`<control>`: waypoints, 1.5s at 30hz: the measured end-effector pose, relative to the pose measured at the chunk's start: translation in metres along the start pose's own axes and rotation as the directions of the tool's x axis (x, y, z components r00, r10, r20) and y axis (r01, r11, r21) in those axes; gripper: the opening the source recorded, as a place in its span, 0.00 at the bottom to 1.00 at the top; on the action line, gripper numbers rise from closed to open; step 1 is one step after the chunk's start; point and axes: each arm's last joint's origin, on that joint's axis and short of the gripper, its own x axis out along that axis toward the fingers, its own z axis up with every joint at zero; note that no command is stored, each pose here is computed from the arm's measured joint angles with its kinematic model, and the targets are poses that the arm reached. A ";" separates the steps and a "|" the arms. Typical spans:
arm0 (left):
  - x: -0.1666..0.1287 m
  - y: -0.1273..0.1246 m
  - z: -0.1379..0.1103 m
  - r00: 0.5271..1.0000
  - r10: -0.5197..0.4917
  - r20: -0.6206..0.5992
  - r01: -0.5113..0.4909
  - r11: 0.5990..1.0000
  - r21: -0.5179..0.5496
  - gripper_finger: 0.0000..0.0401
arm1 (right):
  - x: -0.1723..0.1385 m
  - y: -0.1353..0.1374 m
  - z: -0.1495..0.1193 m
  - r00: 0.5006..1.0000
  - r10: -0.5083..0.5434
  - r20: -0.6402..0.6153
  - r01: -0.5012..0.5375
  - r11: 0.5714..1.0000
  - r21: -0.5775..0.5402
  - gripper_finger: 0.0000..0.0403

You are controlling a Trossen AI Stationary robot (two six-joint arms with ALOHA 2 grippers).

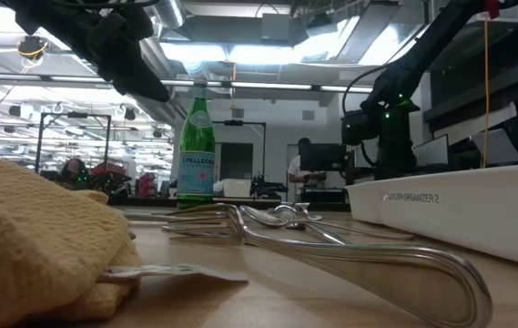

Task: Sort silverware
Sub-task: Stack the silver knife into the white utensil tray with the other silver knives

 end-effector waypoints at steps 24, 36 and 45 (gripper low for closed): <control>0.000 0.000 0.000 1.000 -0.002 0.000 0.002 1.000 -0.010 0.29 | 0.001 0.001 0.000 1.000 0.015 -0.014 -0.019 0.926 -0.377 0.09; 0.000 0.000 0.000 1.000 -0.002 0.001 0.002 1.000 -0.010 0.29 | -0.006 0.001 0.000 0.998 0.052 -0.022 -0.057 0.905 -0.421 0.08; 0.000 0.000 0.000 1.000 -0.001 0.003 0.001 1.000 -0.010 0.29 | -0.021 0.006 0.001 0.985 0.169 -0.021 -0.161 0.885 -0.437 0.08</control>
